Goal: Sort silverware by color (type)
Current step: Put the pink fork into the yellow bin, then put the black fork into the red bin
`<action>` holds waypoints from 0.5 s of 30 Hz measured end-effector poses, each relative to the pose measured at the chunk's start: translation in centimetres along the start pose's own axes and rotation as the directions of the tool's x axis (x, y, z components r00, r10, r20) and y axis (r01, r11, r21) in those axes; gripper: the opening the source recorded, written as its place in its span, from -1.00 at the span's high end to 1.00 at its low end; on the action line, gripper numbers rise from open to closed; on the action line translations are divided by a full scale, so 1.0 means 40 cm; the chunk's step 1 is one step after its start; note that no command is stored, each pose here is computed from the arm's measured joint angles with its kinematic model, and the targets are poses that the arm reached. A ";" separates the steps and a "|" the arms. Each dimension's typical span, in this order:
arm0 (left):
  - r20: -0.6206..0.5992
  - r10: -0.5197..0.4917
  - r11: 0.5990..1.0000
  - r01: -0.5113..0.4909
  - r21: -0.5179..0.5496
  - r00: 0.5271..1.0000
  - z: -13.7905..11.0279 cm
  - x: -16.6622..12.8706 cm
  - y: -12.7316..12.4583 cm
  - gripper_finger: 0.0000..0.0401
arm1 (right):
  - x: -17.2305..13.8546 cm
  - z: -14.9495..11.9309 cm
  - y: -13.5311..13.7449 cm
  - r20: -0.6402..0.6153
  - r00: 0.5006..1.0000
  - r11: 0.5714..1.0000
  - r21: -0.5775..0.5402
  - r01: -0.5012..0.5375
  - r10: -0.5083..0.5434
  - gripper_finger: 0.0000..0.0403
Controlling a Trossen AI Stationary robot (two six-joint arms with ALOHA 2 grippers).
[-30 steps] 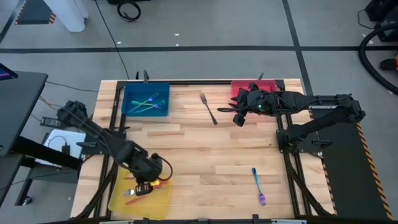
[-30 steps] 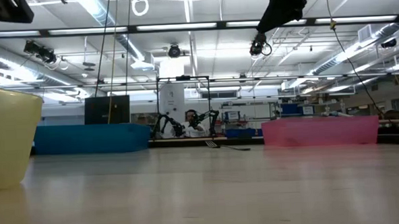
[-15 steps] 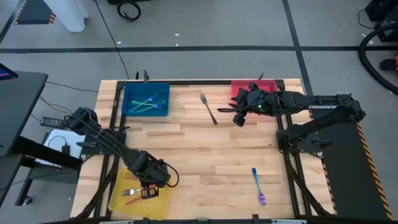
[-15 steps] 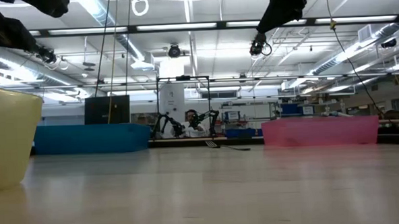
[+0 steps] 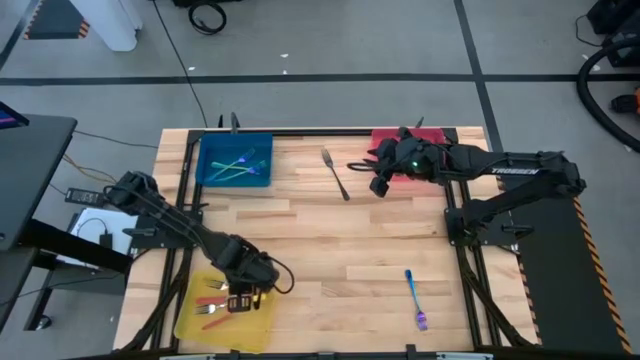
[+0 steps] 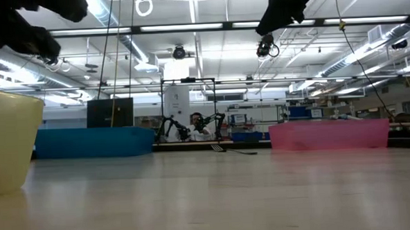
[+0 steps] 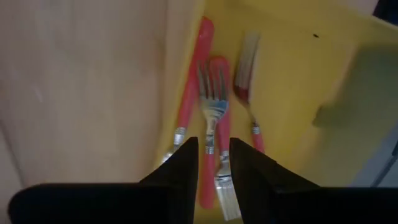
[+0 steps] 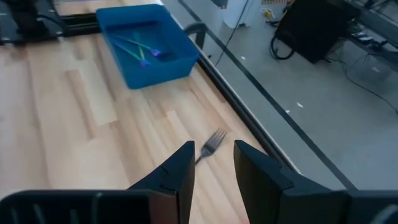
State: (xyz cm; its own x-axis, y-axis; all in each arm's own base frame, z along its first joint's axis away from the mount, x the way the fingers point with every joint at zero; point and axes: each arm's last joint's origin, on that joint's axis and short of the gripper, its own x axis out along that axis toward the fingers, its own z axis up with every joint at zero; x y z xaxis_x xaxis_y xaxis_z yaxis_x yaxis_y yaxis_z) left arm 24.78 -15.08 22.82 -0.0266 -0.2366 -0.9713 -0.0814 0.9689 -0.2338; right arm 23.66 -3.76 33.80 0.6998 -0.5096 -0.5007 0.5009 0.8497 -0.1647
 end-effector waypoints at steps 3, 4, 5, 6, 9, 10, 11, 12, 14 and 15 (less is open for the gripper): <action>0.001 0.027 0.998 -0.027 0.051 1.000 0.015 -0.008 0.032 0.55 | 0.031 0.001 -0.008 -0.014 1.000 0.999 -0.032 0.006 -0.006 0.41; 0.008 0.037 0.997 -0.038 0.069 0.999 0.023 -0.011 0.046 0.55 | 0.042 0.000 -0.012 -0.025 1.000 0.999 -0.044 0.010 -0.011 0.41; 0.013 0.049 0.995 -0.050 0.082 0.999 0.030 -0.015 0.061 0.54 | 0.055 -0.002 -0.015 -0.037 0.999 0.999 -0.047 0.012 -0.014 0.41; 0.014 0.058 0.994 -0.059 0.088 0.998 0.037 -0.019 0.077 0.54 | 0.066 -0.004 -0.020 -0.049 0.999 0.999 -0.047 0.013 -0.016 0.41; 0.031 0.062 0.992 -0.065 0.109 0.998 0.062 -0.031 0.124 0.54 | 0.099 -0.013 -0.030 -0.098 0.995 0.999 -0.033 -0.001 -0.002 0.41; 0.035 0.063 0.991 -0.067 0.116 0.997 0.069 -0.035 0.139 0.54 | 0.108 -0.017 -0.032 -0.117 0.993 0.999 -0.026 -0.018 0.015 0.41; 0.040 0.064 0.990 -0.068 0.127 0.997 0.075 -0.039 0.155 0.54 | 0.118 -0.021 -0.033 -0.134 0.990 0.999 -0.023 -0.039 0.036 0.41; 0.047 0.068 0.988 -0.074 0.136 0.997 0.081 -0.043 0.170 0.54 | 0.127 -0.025 -0.031 -0.150 0.987 0.998 -0.020 -0.067 0.064 0.41; 0.074 0.105 0.983 -0.115 0.146 0.992 0.094 -0.051 0.199 0.54 | 0.148 -0.034 -0.024 -0.183 0.974 0.991 -0.009 -0.136 0.132 0.41; 0.094 0.131 0.980 -0.143 0.142 0.987 0.101 -0.055 0.214 0.54 | 0.159 -0.040 -0.019 -0.208 0.964 0.985 -0.005 -0.172 0.167 0.41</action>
State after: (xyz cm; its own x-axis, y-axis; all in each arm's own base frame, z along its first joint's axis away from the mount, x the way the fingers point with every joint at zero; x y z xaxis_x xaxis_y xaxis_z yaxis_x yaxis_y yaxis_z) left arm 28.17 -5.96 22.75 0.0572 -0.1002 -0.9933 0.0653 0.9932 -0.0964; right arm 26.90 -7.43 29.38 0.6524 -0.3211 -0.6865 0.3709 0.9252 -0.0802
